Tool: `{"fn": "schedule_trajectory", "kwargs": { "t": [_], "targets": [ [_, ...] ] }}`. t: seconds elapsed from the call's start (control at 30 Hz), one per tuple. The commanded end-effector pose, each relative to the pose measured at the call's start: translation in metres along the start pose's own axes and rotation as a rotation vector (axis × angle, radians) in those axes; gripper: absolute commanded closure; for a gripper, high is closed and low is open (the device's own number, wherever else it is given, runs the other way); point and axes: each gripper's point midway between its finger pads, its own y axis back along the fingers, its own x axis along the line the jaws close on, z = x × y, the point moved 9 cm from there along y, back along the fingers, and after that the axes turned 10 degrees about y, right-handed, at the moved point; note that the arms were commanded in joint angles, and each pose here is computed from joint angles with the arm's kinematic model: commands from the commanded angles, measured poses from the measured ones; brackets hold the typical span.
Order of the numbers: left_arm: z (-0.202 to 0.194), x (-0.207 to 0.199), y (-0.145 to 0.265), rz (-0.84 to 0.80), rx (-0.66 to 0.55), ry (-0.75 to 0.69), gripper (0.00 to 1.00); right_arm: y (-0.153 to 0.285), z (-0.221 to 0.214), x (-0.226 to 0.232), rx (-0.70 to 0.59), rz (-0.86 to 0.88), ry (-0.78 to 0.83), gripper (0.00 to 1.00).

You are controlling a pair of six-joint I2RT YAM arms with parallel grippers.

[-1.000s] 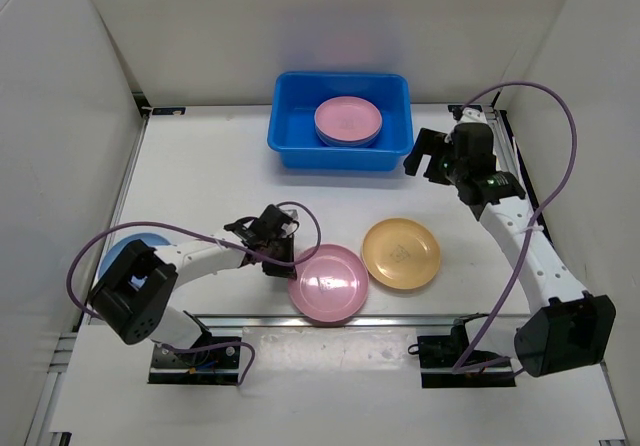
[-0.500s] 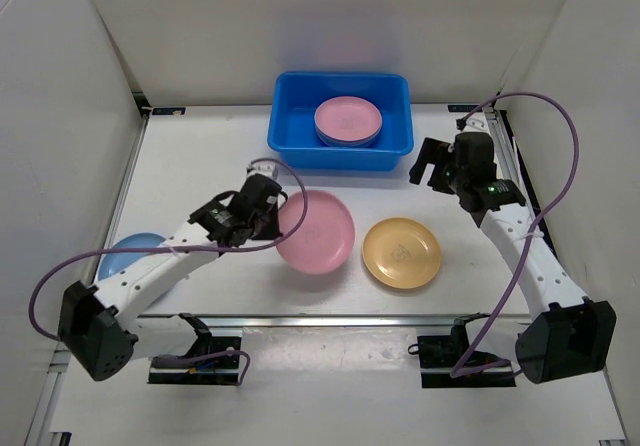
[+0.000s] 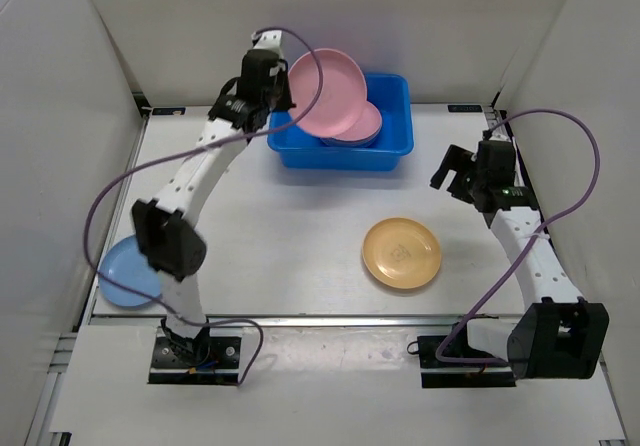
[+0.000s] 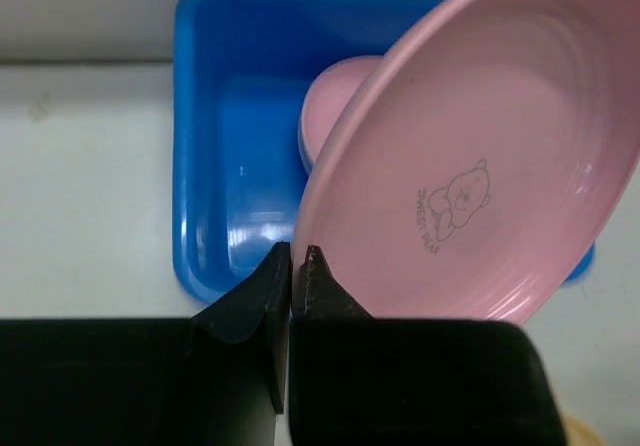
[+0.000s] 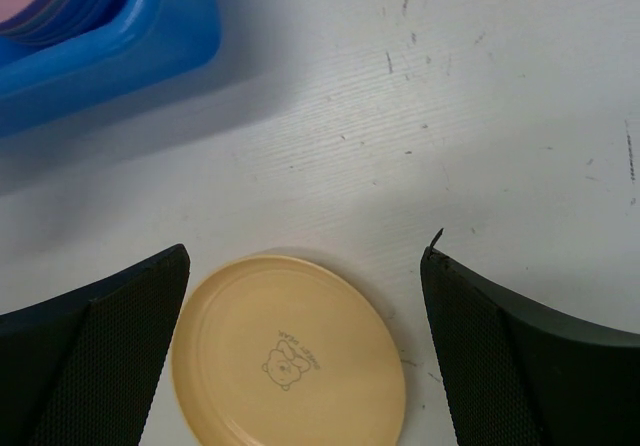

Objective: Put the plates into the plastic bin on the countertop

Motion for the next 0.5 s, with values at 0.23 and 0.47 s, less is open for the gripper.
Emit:
{"fn": "schedule_trajectory", "kwargs": {
  "t": [0.23, 0.47],
  "targets": [
    [0.019, 0.019, -0.132, -0.246, 0.012, 0.014, 0.9, -0.008, -0.016, -0.016, 0.06, -0.056, -0.057, 0.01],
    [-0.007, 0.034, -0.183, -0.391, 0.017, 0.13, 0.9, -0.02, -0.026, -0.014, 0.142, -0.031, -0.076, 0.01]
  ]
}}
